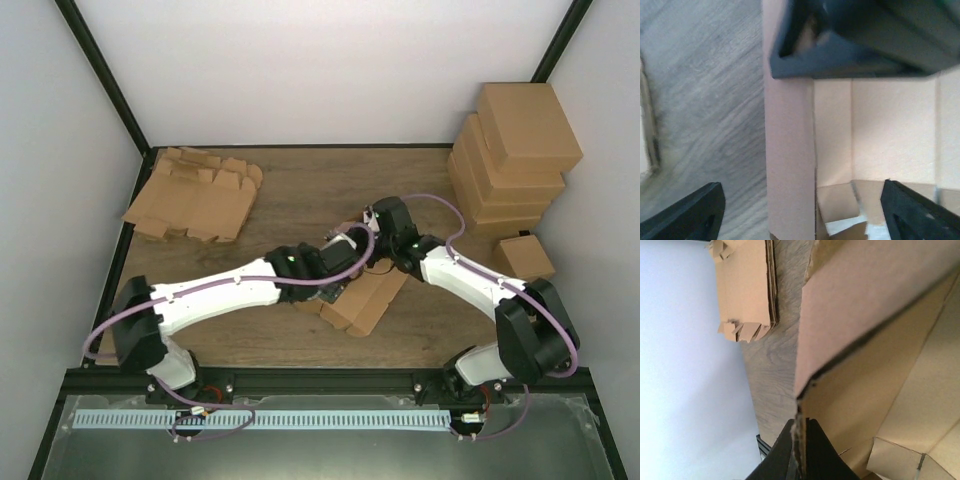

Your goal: Fold the paper box

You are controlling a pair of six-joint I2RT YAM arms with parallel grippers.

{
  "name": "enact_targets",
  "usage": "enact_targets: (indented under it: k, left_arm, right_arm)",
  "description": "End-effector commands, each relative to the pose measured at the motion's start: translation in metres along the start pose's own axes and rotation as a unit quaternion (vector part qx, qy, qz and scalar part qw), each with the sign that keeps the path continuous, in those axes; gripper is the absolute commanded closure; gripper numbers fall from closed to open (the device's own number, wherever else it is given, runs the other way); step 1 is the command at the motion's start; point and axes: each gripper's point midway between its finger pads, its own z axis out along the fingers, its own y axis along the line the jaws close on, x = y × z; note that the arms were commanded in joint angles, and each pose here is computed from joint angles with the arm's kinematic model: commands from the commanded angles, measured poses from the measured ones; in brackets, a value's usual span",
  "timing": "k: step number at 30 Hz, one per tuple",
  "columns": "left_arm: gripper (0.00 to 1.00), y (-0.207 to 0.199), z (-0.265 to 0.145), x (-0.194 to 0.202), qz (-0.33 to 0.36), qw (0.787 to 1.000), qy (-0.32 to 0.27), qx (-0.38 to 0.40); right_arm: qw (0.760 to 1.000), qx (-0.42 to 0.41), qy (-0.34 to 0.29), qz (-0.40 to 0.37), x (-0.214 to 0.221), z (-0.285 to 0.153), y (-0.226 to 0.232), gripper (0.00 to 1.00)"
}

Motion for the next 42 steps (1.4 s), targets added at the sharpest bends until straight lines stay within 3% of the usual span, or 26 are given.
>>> enact_targets:
  k: [1, 7, 15, 21, 27, 32, 42]
  left_arm:
    - [0.04, 0.01, -0.033, -0.026, -0.091, 0.987, -0.054, 0.119]
    - [0.0, 0.046, -0.035, -0.022, -0.214, 0.945, -0.053, 0.243]
    - [0.0, 0.057, -0.009, -0.001, -0.262, 0.913, -0.023, 0.313]
    - [0.0, 0.075, -0.002, 0.002, -0.267, 0.917, -0.019, 0.295]
    - [0.0, 0.119, -0.011, 0.001, -0.292, 0.915, -0.032, 0.277]
    - [0.0, 0.1, 0.008, 0.017, -0.282, 0.906, 0.009, 0.316]
    - [0.0, 0.08, 0.04, 0.033, -0.281, 0.896, 0.038, 0.342]
  right_arm:
    - [0.997, -0.07, 0.012, -0.041, 0.01, -0.004, 0.019, 0.99]
    - [0.985, -0.151, 0.026, -0.078, 0.025, -0.006, 0.023, 0.99]
    - [0.969, -0.217, 0.007, -0.118, 0.03, -0.004, 0.017, 0.99]
    - [0.952, -0.273, 0.011, -0.138, 0.029, 0.001, 0.035, 0.99]
    - [0.953, -0.274, 0.033, -0.128, 0.021, 0.027, 0.05, 0.99]
    - [0.956, -0.268, 0.051, -0.112, 0.023, 0.046, 0.032, 0.99]
    - [0.966, -0.228, 0.066, -0.105, 0.02, 0.077, 0.003, 0.99]
